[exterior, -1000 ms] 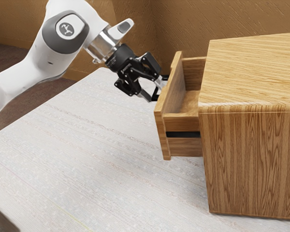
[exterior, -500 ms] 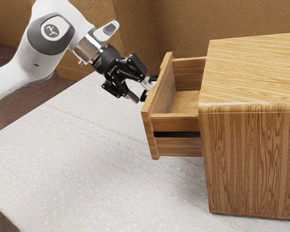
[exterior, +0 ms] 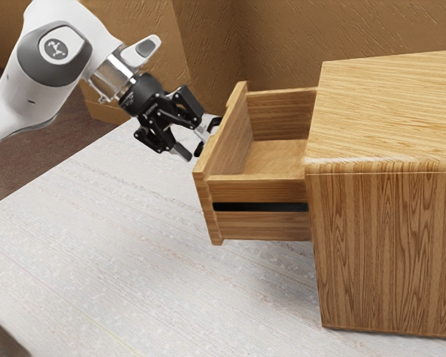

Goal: Pull the drawer handle with one arm to open the drawer

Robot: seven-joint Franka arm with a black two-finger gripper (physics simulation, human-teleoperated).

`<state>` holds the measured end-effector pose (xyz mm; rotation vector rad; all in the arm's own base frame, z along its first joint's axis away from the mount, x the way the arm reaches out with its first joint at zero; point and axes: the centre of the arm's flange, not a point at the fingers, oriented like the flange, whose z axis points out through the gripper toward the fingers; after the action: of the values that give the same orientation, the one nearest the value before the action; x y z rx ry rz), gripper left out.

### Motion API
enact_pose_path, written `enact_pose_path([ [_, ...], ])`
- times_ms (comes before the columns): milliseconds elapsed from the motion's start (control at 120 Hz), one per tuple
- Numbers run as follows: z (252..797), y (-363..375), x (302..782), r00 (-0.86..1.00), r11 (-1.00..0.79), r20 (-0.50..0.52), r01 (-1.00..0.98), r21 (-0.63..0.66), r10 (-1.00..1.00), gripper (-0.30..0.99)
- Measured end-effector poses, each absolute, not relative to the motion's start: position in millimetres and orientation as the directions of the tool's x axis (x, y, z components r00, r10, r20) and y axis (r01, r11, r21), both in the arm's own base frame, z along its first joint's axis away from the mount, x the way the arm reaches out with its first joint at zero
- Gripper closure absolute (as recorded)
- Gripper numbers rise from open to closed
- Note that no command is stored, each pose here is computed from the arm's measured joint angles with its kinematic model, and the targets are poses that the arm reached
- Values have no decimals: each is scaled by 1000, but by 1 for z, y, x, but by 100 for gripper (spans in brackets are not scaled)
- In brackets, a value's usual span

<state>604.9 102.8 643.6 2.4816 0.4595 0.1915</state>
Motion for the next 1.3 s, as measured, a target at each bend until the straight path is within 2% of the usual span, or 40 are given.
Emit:
enact_pose_path([
  [250, 643, 125, 594, 921, -756, 31, 299, 582, 388, 31],
  [483, 645, 138, 592, 909, -780, 80, 302, 548, 408, 31],
  [817, 639, 176, 576, 889, -758, 73, 339, 556, 452, 30],
  [1083, 643, 175, 575, 895, -762, 82, 322, 562, 438, 18],
  [1167, 672, 177, 571, 894, -769, 123, 291, 570, 430, 16],
  [1250, 726, 176, 560, 889, -789, 205, 233, 569, 410, 13],
  [1300, 763, 165, 551, 890, -836, 266, 194, 514, 370, 10],
])
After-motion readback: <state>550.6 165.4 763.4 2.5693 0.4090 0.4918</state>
